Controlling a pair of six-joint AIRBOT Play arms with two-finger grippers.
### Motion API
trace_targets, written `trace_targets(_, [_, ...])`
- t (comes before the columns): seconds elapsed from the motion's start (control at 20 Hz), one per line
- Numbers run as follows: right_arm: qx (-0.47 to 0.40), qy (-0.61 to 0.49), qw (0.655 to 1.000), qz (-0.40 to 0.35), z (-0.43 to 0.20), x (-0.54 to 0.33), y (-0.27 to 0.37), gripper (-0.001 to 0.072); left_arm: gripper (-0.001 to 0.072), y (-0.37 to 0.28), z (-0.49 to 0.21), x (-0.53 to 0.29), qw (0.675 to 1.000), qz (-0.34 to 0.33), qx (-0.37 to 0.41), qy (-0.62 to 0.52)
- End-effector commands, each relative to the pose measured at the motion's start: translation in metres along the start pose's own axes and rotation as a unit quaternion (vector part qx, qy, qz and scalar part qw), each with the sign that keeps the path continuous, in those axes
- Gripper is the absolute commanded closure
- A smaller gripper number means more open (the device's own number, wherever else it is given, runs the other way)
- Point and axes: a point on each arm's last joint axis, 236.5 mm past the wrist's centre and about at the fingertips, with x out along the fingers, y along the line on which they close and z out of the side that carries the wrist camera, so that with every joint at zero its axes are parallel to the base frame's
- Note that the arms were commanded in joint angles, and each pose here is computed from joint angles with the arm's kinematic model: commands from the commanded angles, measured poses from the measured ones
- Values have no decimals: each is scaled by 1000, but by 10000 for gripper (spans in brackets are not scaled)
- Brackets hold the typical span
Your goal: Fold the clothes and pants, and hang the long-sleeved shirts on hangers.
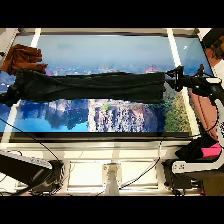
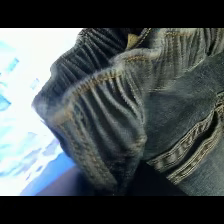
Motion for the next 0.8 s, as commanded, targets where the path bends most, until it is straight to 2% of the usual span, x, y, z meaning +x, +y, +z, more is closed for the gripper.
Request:
trace_targets(0.0, [-23,14,1000,3,-7,0,1,262,656,-18,0,10,1000,-10,25,-4])
trace_targets(0.3, [-174,65,982,39,-36,-16,32,267,658,-99,28,-59,989,-44,129,-50])
trace_targets(0.4, [-220,94,969,60,-57,-21,57,341,657,-143,30,-102,981,-65,170,-67])
trace_targets(0.55, [-278,134,948,76,-96,-10,93,344,657,-199,14,-161,966,-92,229,-73])
trace_targets(0.6, [-303,146,938,77,-113,-2,103,411,657,-215,10,-180,964,-96,235,-81])
trace_targets(0.65, [-327,156,929,78,-131,7,113,592,658,-229,6,-197,962,-101,238,-90])
trace_targets(0.7, [-347,156,922,77,-146,17,122,689,658,-242,2,-212,958,-104,248,-99])
trace_targets(0.75, [-364,149,916,76,-160,29,129,690,658,-254,-4,-224,953,-109,262,-104])
